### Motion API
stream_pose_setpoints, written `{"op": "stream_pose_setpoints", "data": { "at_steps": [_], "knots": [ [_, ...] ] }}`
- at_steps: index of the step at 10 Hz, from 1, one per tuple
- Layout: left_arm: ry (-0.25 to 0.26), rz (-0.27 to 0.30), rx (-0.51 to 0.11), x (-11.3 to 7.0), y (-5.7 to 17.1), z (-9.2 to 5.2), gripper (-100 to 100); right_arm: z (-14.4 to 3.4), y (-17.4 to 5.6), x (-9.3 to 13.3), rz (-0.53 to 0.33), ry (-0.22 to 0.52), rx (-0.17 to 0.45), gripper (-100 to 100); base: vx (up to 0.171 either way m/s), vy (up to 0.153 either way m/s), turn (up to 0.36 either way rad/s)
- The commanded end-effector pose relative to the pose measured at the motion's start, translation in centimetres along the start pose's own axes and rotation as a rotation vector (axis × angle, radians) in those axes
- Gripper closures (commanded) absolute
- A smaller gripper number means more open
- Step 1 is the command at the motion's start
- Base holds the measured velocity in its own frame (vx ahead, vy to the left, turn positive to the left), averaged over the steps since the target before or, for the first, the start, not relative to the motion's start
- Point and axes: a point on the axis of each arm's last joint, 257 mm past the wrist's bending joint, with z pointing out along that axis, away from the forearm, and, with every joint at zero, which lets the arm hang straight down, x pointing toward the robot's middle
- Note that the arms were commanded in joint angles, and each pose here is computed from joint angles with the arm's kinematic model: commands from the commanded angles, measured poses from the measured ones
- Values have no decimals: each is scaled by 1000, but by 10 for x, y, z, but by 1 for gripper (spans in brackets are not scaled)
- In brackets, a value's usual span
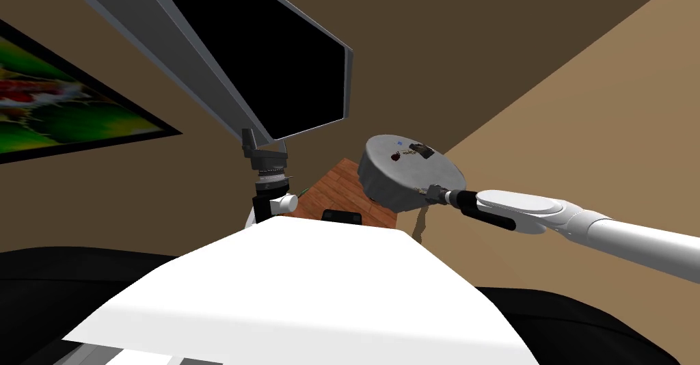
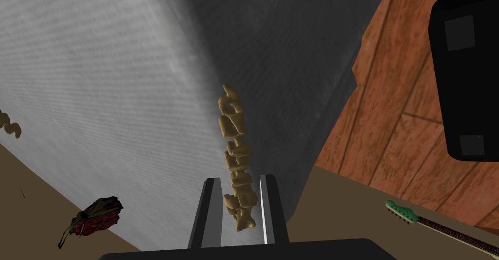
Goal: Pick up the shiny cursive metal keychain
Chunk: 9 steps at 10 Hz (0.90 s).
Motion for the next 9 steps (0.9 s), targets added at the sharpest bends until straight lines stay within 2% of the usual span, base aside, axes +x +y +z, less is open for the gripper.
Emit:
{"op": "stream_pose_setpoints", "data": {
  "at_steps": [1, 2, 4, 5, 8, 9],
  "knots": [
    [0, 0, 0, 0, 0, 0, 0, 0, 0, 0, 0, 0, 0, 0, 0, 0, 0],
    [0, 0, 0, 0, 0, 0, 0, -3, -13, -9, -14, -5, 7, 100, -22, -15, -97],
    [0, 0, 0, 0, 0, 0, 0, -3, -13, -9, -14, -5, 7, 100, -24, -12, -24],
    [0, 0, 0, 0, 0, 0, 0, -6, -21, -20, -25, -12, 3, 100, -44, -15, -83],
    [0, 0, 0, 0, 0, 0, 0, -7, -20, -18, -24, -9, 1, 100, -23, -4, -21],
    [0, 0, 0, 0, 0, 0, 0, -7, -20, -18, -24, -10, 1, 0, 0, 0, 0]
  ]
}}
